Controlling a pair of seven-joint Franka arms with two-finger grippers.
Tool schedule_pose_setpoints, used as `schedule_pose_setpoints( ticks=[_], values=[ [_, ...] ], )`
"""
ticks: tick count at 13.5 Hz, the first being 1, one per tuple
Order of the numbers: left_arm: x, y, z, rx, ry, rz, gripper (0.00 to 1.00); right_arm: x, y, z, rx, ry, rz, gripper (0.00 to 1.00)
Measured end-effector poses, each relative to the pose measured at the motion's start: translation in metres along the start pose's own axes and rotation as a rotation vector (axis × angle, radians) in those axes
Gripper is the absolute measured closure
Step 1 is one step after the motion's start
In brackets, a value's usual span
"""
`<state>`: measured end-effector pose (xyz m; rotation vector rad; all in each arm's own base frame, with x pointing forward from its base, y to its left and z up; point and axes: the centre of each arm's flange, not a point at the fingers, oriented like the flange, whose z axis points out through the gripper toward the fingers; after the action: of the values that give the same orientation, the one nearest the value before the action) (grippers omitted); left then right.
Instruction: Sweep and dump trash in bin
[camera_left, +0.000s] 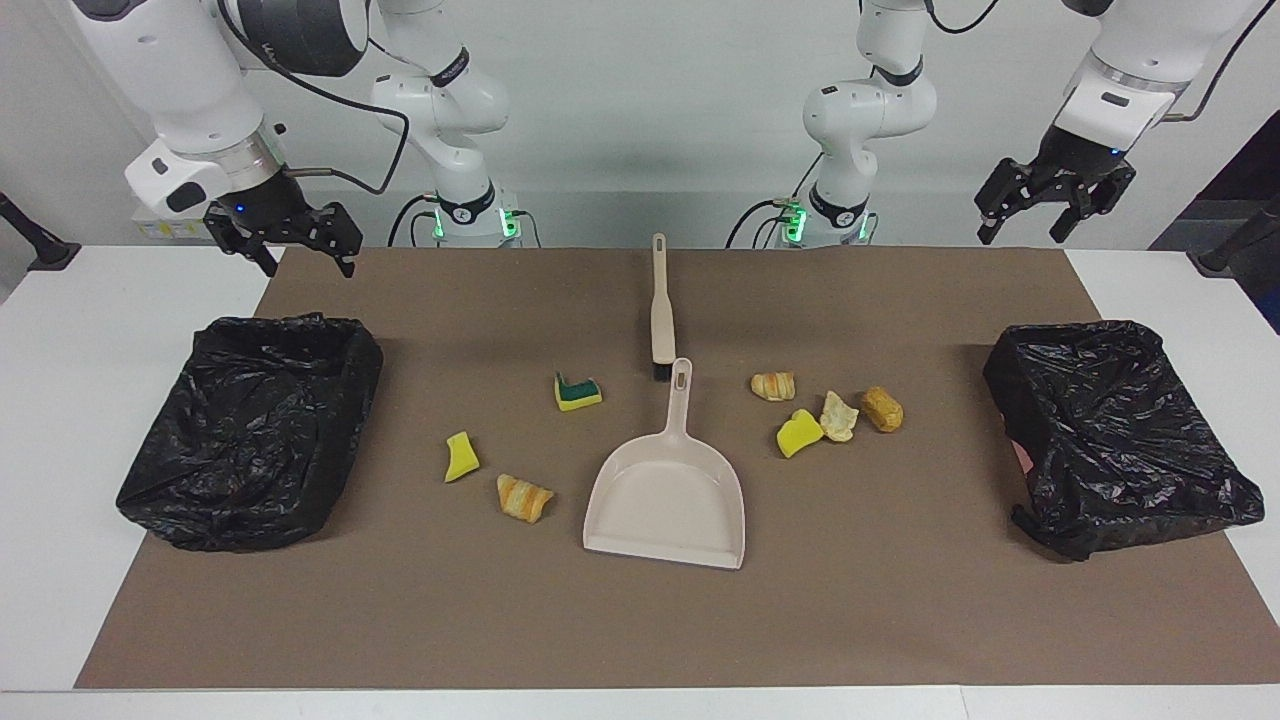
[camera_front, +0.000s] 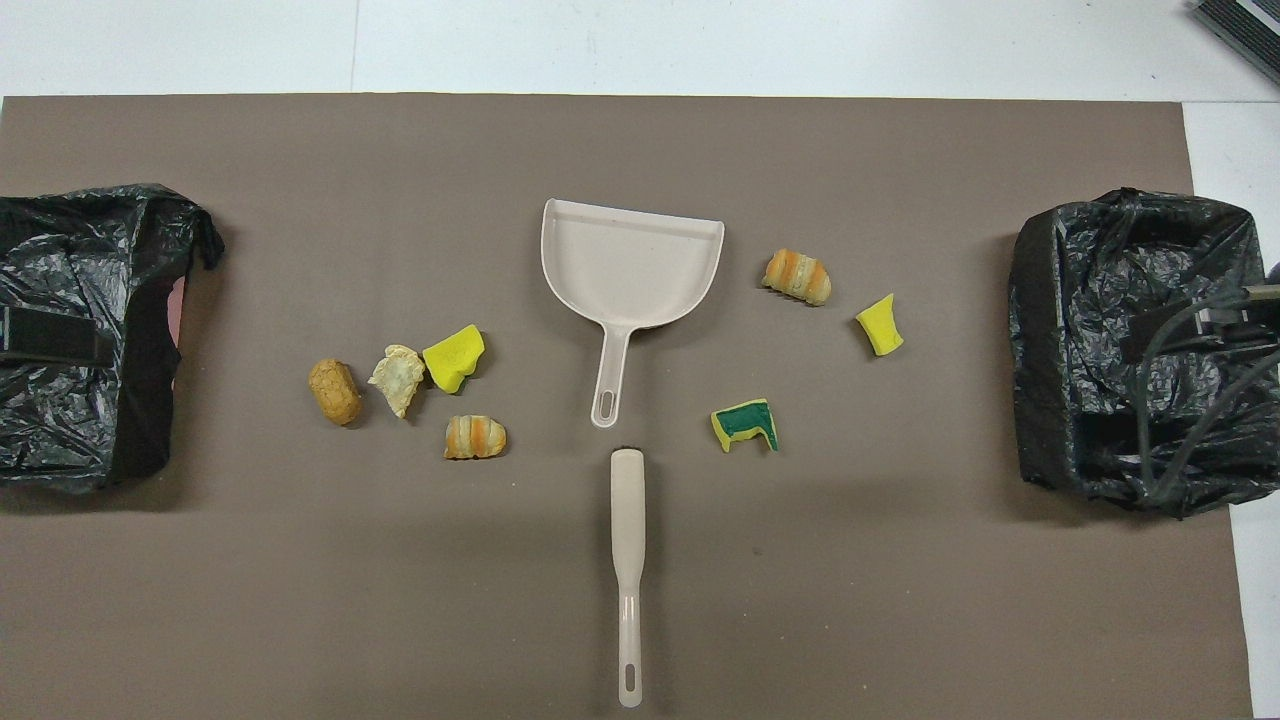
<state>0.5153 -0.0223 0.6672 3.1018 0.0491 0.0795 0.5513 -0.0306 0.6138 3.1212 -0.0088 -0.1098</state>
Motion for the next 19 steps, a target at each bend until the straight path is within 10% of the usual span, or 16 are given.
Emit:
schedule_pose_setpoints(
  ticks=[19],
  values=[
    [-0.008,0.031,0.005,0.005,-0.038,0.015,0.0,-0.001,-0.004,0.0,0.0,-0.004,-0.007,0.0]
  ],
)
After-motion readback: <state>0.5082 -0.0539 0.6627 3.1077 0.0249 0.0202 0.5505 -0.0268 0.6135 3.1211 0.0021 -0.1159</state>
